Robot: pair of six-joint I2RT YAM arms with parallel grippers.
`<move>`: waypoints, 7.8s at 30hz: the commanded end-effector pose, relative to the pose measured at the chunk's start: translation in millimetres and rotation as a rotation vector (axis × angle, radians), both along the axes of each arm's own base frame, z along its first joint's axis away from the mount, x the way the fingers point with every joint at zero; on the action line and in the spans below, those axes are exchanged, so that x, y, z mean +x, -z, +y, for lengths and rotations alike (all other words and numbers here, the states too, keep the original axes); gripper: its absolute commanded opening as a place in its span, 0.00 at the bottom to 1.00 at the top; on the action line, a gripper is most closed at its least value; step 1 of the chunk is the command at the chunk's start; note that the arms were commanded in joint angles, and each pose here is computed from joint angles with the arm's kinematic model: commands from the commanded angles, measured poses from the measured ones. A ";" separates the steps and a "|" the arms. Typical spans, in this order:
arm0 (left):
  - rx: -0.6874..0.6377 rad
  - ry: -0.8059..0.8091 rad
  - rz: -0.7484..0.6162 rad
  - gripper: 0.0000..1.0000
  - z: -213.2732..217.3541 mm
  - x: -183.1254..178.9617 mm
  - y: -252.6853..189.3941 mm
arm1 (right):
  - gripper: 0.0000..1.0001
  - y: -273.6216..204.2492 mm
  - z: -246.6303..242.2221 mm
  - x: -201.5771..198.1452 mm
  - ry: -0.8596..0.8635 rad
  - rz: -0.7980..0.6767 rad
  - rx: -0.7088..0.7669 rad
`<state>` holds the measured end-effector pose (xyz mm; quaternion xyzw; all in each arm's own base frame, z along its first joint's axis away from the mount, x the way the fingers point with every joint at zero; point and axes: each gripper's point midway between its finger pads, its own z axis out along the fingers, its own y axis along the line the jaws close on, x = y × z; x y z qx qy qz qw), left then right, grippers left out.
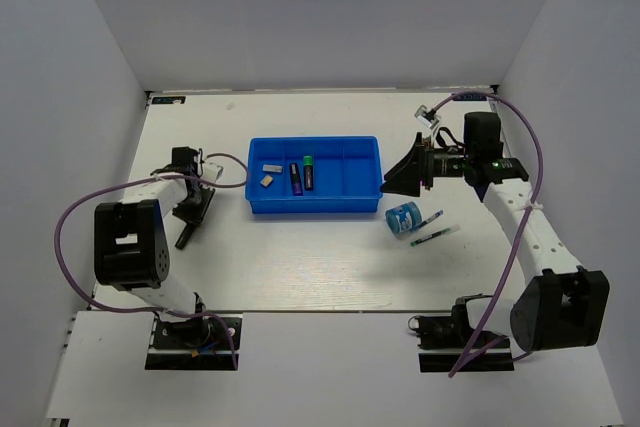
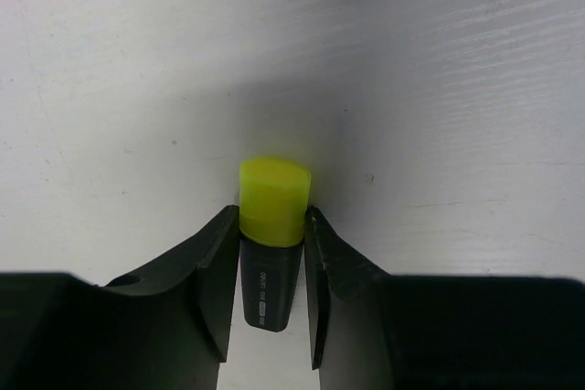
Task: Sort the stationery into containers
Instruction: Grab a piece of stationery with the left arm, then place the stationery into the container, then grab a piece of stationery with the right arm, then place the stationery into the container, then grab a piece of stationery with the left arm
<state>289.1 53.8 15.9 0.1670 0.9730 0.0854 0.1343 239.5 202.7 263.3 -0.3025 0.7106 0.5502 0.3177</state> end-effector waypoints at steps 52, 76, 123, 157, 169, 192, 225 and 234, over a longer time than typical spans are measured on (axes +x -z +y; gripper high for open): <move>-0.591 -0.017 -0.658 0.70 -309.3 127.8 -204.7 | 0.90 156.5 -99.5 25.0 0.227 -0.121 -0.743; -0.643 -0.056 -0.668 0.72 -194.6 -48.0 -163.4 | 0.90 224.6 -87.8 43.7 0.464 -0.004 -0.959; -0.615 -0.049 -0.535 0.72 -166.4 -109.7 -131.8 | 0.00 104.1 103.2 159.4 -0.552 -0.930 -0.608; -0.736 0.020 -0.484 0.68 -200.8 -102.9 -142.1 | 0.90 92.9 111.0 148.1 -0.345 -0.655 -0.643; -0.815 0.232 -0.400 0.01 -265.9 -90.7 -168.2 | 0.00 50.0 24.2 145.8 0.320 -0.323 -0.736; -0.760 0.838 -0.337 0.10 -583.8 -48.7 -116.3 | 0.05 104.6 -217.9 49.1 1.339 0.253 -0.574; -0.534 0.709 -0.338 0.42 -604.3 -6.6 -6.0 | 0.07 94.3 -212.2 37.4 1.295 0.261 -0.420; -0.444 0.741 -0.239 0.37 -583.3 -24.9 22.6 | 0.08 92.0 -212.9 36.6 1.303 0.267 -0.403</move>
